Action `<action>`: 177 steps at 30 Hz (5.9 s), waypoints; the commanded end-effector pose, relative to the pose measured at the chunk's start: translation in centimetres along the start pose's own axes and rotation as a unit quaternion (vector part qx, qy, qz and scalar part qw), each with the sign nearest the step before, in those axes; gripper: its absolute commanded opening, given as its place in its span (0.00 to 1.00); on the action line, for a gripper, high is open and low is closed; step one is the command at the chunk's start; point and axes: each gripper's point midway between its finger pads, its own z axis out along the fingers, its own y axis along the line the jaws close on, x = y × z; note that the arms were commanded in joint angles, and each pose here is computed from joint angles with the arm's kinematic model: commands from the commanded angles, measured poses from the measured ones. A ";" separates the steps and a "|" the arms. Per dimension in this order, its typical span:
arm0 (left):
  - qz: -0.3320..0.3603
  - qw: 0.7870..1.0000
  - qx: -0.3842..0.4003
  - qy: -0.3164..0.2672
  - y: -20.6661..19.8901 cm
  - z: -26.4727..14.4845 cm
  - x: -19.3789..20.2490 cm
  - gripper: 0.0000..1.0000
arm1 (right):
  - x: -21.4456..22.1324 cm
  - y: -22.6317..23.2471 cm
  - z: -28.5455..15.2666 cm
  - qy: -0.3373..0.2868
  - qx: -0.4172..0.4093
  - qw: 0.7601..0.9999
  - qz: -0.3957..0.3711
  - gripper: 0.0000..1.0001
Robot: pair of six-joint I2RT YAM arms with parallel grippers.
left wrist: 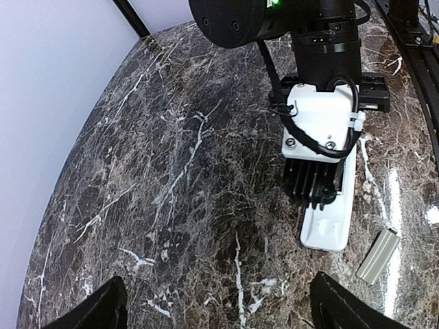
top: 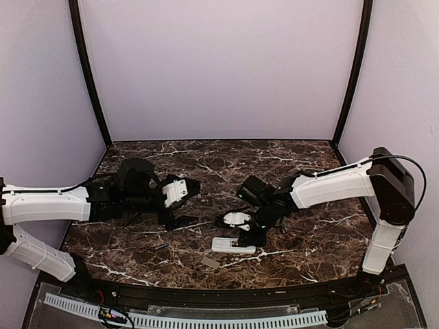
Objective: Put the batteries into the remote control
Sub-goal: Place the battery in the battery compartment, then load the battery into the battery compartment, then pick up the battery from the center of the board, then pass from the left arm to the right
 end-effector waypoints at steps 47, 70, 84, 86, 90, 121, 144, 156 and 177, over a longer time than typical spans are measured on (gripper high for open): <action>0.016 1.000 0.003 0.025 -0.5 -0.2 1.9 0.91 | -1.8 -2.3 -1.4 0.014 0.009 1.000 -0.015 0.40; 0.024 0.999 0.002 0.028 -0.5 -0.1 2.2 0.92 | -0.4 -2.8 0.5 0.031 -0.005 0.999 -0.006 0.20; -0.008 0.997 0.017 0.076 -0.7 1.0 3.8 0.92 | -1.3 -2.9 -0.9 0.027 0.002 1.000 0.001 0.31; -0.021 0.995 0.027 0.096 -0.9 1.4 4.4 0.91 | -1.5 -3.0 -1.1 0.024 0.005 1.000 0.002 0.33; -0.057 0.991 0.045 0.109 -1.1 0.9 3.7 0.90 | -1.7 -3.0 -1.8 0.020 0.011 1.000 0.002 0.35; -0.126 0.818 0.145 0.542 -6.6 -3.4 17.7 0.71 | 0.0 -8.2 -10.2 -0.060 0.183 0.975 0.113 0.40; -0.143 0.809 0.191 0.537 -9.3 -2.3 18.6 0.00 | -1.0 -8.1 -11.9 -0.087 0.195 0.972 0.100 0.40; -0.122 0.974 -0.037 0.186 3.0 -0.6 1.9 0.00 | -4.0 -8.1 -17.9 -0.173 0.233 0.950 0.116 0.41; -0.075 0.882 0.074 -0.459 -0.3 -15.8 -21.8 0.00 | -18.6 7.0 -32.0 -0.552 0.078 0.814 -0.162 0.45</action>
